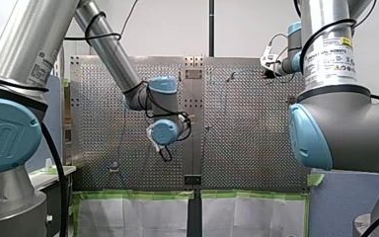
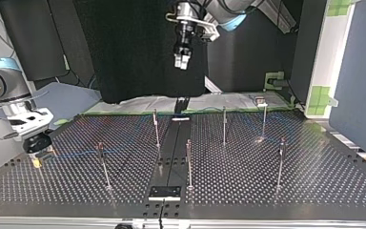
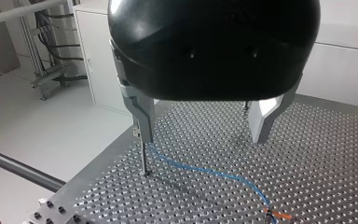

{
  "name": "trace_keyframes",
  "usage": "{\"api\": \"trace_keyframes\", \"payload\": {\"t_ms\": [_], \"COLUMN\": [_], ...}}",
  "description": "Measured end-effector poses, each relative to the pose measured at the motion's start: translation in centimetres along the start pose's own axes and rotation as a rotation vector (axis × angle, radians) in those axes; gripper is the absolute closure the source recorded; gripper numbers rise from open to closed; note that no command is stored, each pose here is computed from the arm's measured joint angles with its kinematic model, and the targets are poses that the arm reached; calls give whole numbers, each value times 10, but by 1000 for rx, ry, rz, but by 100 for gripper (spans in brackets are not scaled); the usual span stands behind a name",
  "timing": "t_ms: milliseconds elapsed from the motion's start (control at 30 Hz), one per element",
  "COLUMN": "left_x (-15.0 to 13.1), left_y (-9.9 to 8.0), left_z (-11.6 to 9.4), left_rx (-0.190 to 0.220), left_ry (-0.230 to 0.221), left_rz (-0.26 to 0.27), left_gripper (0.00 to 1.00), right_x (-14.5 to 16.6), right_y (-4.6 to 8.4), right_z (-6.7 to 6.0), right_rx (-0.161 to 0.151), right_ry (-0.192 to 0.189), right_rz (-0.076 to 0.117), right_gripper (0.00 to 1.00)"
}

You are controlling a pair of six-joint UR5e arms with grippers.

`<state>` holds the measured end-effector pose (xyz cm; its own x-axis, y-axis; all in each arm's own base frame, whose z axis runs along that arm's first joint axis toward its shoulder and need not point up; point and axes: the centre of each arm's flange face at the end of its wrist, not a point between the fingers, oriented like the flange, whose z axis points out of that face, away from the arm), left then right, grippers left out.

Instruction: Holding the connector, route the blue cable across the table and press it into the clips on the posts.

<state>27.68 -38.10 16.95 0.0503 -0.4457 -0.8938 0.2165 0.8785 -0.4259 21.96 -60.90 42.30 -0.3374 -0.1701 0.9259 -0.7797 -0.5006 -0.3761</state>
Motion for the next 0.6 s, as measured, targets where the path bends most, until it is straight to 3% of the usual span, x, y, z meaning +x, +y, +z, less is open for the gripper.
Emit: {"api": "trace_keyframes", "payload": {"t_ms": [600], "left_x": [11], "left_y": [38], "left_z": [-47], "left_rx": [0], "left_ry": [0], "left_rz": [0], "left_gripper": [0], "right_x": [-1], "right_y": [0], "right_z": [0], "right_rx": [-2], "right_ry": [-3], "right_rz": [2], "right_gripper": [100]}}
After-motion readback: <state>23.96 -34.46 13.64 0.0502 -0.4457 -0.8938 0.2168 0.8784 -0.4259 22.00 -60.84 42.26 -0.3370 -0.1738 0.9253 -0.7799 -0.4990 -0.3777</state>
